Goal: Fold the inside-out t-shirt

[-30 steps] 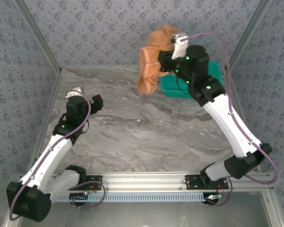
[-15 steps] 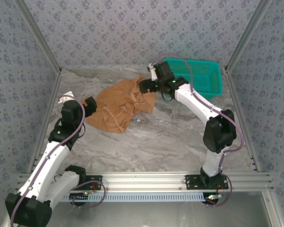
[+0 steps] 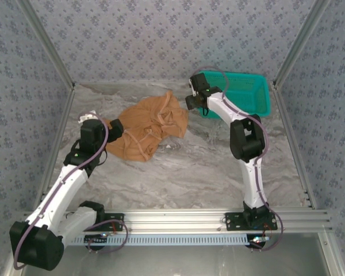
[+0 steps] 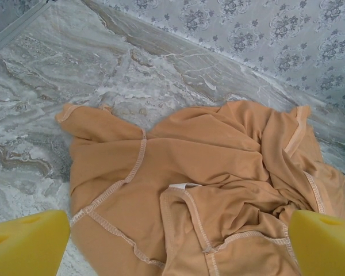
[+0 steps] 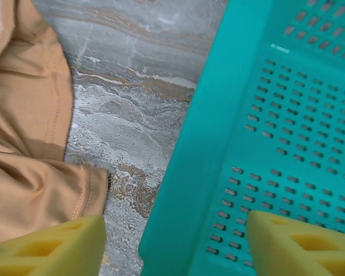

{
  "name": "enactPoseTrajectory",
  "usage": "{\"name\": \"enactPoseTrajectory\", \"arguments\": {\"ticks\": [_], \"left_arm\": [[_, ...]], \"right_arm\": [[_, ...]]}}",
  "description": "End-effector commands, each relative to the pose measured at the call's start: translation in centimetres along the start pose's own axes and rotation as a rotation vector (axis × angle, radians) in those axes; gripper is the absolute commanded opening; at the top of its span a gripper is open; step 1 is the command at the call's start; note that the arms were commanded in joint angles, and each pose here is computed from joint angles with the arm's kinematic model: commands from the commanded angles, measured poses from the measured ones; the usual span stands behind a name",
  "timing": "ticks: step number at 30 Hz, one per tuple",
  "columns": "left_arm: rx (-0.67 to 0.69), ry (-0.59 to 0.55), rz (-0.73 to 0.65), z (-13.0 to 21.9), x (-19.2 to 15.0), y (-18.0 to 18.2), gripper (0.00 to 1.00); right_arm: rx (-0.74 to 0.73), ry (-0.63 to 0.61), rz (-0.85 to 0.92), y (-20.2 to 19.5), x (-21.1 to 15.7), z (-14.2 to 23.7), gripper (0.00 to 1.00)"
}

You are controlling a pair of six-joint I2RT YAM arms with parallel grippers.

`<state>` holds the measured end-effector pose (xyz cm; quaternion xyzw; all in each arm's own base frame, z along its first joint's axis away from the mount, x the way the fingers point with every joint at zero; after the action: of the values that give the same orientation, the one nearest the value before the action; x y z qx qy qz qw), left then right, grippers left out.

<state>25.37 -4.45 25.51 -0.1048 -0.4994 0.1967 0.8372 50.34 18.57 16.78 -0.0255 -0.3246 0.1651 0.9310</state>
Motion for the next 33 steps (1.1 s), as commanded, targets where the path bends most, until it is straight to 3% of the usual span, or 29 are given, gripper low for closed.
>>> {"name": "enactPoseTrajectory", "arguments": {"ticks": [1,8,17,20,22,26,29,33], "left_arm": [[-0.03,-0.018,0.006,0.0,0.5,-0.5,0.98],[-0.02,-0.015,0.001,-0.2,0.2,-0.3,0.98],[-0.016,0.027,-0.025,-1.1,-0.6,-0.3,0.98],[-0.032,0.102,-0.055,-1.9,-1.4,-0.6,0.98],[-0.026,0.178,-0.071,-2.7,-2.3,-0.6,0.98],[-0.014,0.303,-0.055,-4.0,-4.8,-0.2,0.98],[-0.026,0.373,-0.062,-4.7,-6.7,-0.2,0.98],[0.024,0.428,-0.112,-5.3,-8.1,0.2,0.96]], "right_arm": [[-0.002,-0.003,0.019,-1.1,1.0,0.5,0.6],[-0.032,0.063,0.04,-4.7,-0.8,-0.3,0.4],[-0.075,0.102,0.141,-10.9,-2.2,-1.2,0.33],[-0.172,0.107,0.166,-12.9,-1.6,-0.5,0.42],[-0.239,0.087,0.159,-13.2,-0.5,1.6,0.6],[-0.221,-0.094,0.193,-8.3,1.1,6.9,0.77],[-0.075,-0.156,0.209,-2.5,-0.2,9.6,0.78],[0.179,-0.114,0.189,5.3,-4.5,9.6,0.75]]}}
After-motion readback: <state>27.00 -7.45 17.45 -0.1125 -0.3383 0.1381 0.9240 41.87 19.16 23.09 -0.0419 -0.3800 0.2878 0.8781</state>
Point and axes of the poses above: each hand's point on the last joint's axis, 136 mm out from that joint toward the fingers, its own z axis back along the fingers, its own y axis along the line the jaws close on, x = y × z, the point moved 8 cm from there along z, back along the fingers, and after that the axes turned 3 degrees about z, right-handed, at the moved point
